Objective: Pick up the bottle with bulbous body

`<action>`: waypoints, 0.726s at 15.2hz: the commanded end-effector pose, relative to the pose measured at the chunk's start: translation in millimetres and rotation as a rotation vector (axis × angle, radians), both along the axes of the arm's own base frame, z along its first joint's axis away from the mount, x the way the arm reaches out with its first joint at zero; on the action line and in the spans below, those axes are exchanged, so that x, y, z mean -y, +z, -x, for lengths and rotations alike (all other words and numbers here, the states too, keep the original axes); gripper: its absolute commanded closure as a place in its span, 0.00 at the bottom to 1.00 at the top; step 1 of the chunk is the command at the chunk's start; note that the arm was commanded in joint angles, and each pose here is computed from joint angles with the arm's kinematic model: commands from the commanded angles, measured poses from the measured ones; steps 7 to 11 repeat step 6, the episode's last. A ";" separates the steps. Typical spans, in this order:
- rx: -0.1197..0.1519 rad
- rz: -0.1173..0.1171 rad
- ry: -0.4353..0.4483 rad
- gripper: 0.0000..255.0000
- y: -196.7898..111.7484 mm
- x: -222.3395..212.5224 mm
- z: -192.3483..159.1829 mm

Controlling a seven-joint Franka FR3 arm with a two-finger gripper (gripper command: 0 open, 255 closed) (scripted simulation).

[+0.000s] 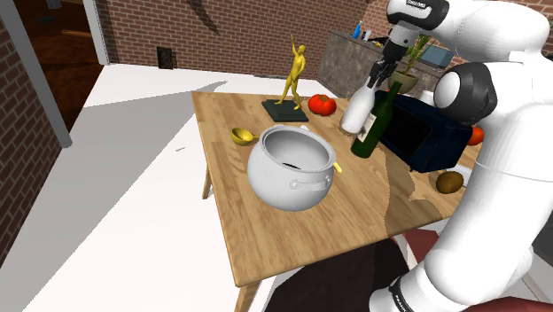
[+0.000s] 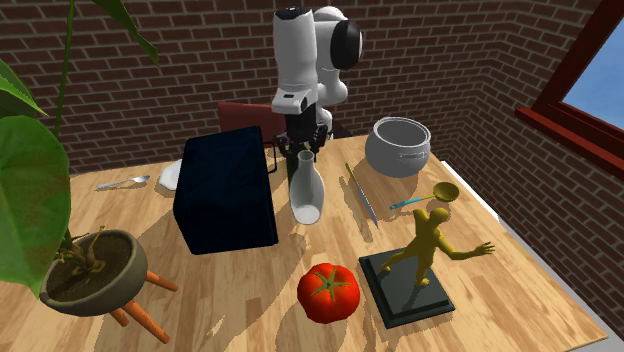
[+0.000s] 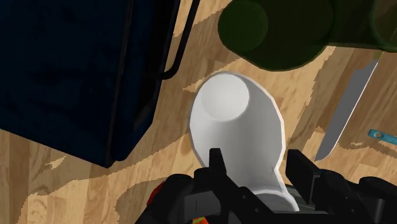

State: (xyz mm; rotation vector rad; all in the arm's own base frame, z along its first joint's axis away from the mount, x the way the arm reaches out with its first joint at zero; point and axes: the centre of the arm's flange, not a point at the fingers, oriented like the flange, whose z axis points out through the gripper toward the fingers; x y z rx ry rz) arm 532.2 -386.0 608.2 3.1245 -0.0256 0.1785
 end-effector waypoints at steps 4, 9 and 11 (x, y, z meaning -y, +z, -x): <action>0.000 0.000 0.000 1.00 26.2 -0.9 -0.1; 0.000 0.000 0.000 1.00 27.0 -0.9 -0.1; 0.000 0.000 0.000 1.00 27.0 -0.9 -0.1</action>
